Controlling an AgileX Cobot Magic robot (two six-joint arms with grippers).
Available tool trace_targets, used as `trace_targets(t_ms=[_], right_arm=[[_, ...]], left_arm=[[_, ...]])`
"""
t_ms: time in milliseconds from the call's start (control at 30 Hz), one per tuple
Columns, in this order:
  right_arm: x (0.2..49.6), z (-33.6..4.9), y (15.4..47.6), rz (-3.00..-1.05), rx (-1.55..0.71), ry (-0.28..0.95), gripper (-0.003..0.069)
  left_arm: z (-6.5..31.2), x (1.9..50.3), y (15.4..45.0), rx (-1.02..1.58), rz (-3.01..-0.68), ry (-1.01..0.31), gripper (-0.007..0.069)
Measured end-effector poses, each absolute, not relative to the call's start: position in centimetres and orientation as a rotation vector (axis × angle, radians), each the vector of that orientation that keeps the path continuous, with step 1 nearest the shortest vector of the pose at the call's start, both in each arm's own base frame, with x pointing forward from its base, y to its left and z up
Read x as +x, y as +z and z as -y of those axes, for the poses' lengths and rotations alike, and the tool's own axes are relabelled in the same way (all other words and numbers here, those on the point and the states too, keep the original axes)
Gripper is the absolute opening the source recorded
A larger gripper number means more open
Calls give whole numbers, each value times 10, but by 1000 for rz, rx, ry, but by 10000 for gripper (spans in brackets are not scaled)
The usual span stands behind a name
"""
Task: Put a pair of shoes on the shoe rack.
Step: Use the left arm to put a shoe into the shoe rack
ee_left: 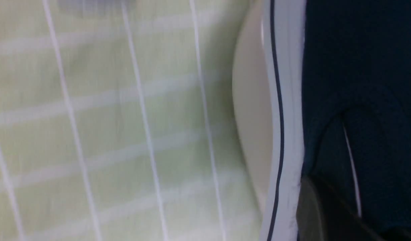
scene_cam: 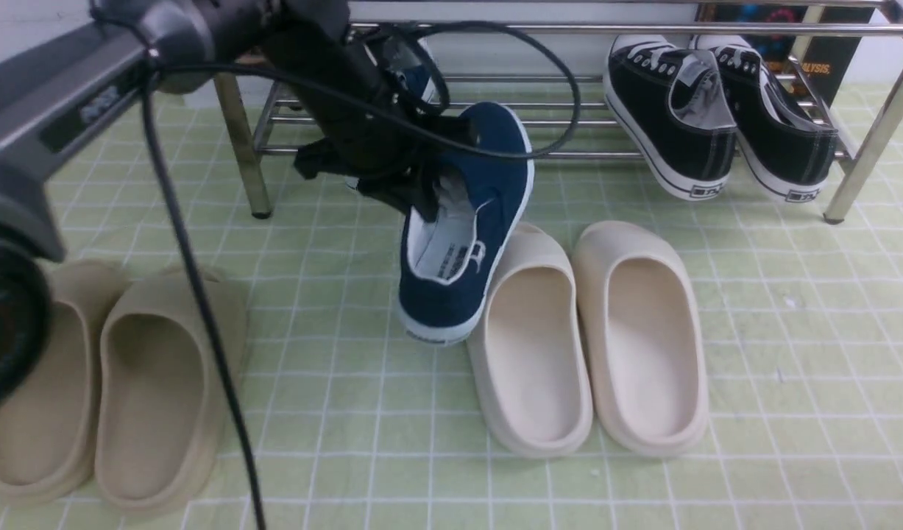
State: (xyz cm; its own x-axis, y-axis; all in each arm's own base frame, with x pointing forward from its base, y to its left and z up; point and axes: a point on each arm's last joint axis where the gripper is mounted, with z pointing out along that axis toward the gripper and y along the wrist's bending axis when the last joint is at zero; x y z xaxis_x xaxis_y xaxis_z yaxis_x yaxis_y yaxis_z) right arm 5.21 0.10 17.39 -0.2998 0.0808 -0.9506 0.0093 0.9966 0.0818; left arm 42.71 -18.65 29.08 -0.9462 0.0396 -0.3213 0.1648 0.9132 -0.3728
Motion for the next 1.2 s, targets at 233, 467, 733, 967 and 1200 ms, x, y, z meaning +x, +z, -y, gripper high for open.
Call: trace_targets(t_ms=[233,467,733,967,1200], right_arm=[[52,-1,174,-1874,65,70,239],[52,-1,174,-1874,65,70,239],[52,-1,174,-1874,65,70,239],[52,-1,174,-1874,65,70,239],[52,-1,174,-1874,65,70,239]], left_arm=[[202,478,291,67,-2628,-615,-6],[204,503,272,-31,-2568,-600,-6],[200,517,272,-29,-2432,-567,-6],[202,523,269,79,-2368,-532,64],[200,525,277,63,-2321,-550,340]])
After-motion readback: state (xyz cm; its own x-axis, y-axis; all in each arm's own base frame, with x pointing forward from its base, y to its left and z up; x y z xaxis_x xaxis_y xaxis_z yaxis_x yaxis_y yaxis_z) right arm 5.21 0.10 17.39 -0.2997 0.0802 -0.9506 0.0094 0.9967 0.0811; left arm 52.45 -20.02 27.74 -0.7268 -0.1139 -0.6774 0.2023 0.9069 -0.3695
